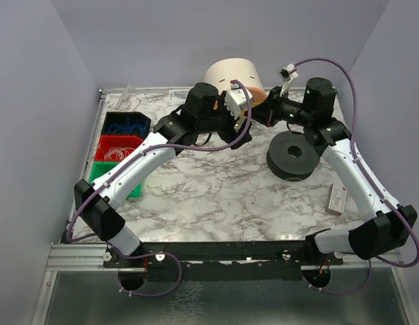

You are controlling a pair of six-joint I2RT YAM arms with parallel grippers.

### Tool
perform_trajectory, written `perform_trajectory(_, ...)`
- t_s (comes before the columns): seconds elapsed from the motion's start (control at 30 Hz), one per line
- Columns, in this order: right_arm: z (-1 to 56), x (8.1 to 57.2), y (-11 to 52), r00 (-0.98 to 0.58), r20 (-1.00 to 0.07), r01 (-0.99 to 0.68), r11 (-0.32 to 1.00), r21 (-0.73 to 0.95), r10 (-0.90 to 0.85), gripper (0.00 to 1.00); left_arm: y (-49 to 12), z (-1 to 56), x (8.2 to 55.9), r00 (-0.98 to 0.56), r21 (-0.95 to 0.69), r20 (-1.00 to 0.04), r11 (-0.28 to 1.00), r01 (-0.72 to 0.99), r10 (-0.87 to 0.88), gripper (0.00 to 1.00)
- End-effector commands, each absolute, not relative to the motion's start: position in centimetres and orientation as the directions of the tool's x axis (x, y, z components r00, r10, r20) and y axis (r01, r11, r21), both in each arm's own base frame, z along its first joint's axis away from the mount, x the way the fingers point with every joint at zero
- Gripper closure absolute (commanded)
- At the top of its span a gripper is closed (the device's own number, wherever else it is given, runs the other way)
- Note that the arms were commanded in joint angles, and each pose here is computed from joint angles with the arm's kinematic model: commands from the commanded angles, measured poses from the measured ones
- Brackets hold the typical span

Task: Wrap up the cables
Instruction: Adjust the cable at the center of the board.

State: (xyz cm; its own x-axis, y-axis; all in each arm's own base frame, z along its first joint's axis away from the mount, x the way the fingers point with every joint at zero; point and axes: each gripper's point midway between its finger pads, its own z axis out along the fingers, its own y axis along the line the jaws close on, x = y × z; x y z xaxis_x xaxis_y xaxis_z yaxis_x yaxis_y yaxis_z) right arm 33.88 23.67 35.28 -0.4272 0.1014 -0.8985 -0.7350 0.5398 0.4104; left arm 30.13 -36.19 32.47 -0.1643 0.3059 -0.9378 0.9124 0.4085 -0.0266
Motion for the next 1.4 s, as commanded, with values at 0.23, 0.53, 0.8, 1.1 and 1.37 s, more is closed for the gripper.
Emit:
perform_trajectory(0.23,36.6,32.0,24.5,-0.448,-0.886,-0.769,0.453,0.451,0.122,0.99,-36.8,32.4,31.6,-0.134,0.03,-0.936,0.45,0.893,0.327,0.28)
perform_trajectory(0.53,36.8,32.1,24.4,-0.452,-0.881,-0.761,0.456,0.461,0.136,0.99,-38.4,31.3,30.3,-0.14,0.003,-0.924,0.373,0.928,0.355,0.89)
perform_trajectory(0.8,35.1,39.5,16.2,-0.317,-0.937,-0.395,0.877,0.273,0.149,0.99,-36.4,33.1,28.7,-0.126,-0.01,-0.933,0.325,0.946,0.338,1.0)
perform_trajectory(1.1,33.1,42.3,9.9,-0.271,-0.951,-0.169,0.966,0.197,0.147,0.99,-31.7,36.4,29.5,-0.147,-0.044,-0.957,0.379,0.924,0.248,1.0)
perform_trajectory(1.37,33.0,42.3,7.4,-0.252,-0.959,-0.083,0.984,0.157,0.131,0.99,-27.1,38.7,32.6,-0.163,-0.044,-0.974,0.57,0.82,0.159,1.0)
